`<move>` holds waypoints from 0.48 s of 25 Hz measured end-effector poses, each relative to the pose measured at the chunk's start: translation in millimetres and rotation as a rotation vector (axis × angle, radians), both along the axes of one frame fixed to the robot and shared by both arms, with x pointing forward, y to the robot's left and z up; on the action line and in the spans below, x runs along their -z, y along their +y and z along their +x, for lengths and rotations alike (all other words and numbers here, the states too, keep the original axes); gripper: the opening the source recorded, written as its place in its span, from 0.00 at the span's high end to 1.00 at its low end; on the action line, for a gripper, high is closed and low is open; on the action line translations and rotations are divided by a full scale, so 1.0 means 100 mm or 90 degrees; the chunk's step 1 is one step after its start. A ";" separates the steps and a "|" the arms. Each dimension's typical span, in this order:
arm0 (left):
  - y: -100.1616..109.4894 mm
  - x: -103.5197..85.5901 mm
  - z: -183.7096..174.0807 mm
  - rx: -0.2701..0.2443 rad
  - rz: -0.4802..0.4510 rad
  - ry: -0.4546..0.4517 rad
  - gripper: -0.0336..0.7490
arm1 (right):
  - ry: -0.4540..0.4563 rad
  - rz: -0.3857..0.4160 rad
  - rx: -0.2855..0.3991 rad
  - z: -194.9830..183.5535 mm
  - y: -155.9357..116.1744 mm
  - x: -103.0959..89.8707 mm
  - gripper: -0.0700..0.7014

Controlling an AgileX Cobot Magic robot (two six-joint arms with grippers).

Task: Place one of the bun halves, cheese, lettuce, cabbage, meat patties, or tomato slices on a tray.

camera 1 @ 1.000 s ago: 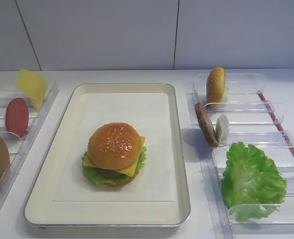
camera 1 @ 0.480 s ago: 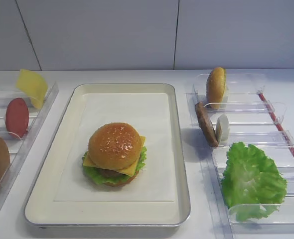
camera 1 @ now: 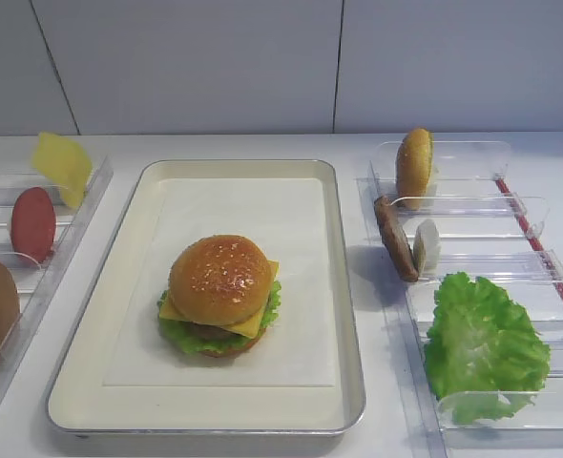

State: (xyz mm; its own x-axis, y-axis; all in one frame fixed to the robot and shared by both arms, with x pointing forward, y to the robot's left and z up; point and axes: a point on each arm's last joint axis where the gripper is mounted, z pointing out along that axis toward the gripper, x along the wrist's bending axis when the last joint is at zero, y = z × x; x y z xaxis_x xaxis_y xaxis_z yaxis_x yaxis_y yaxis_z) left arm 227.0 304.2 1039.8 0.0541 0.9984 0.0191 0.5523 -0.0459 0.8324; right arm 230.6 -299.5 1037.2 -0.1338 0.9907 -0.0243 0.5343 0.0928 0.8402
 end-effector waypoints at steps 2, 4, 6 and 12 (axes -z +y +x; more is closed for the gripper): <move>0.00 0.00 0.00 0.000 0.000 0.000 0.56 | 0.000 0.000 0.000 0.00 0.00 0.00 0.32; 0.00 0.00 0.00 0.000 0.000 0.000 0.56 | 0.000 0.000 0.000 0.00 0.00 0.00 0.32; 0.00 0.00 0.00 0.000 0.000 0.000 0.56 | 0.000 0.000 0.000 0.00 0.00 0.00 0.32; 0.00 0.00 0.00 0.000 0.000 0.000 0.56 | 0.000 0.000 0.000 0.00 0.00 0.00 0.32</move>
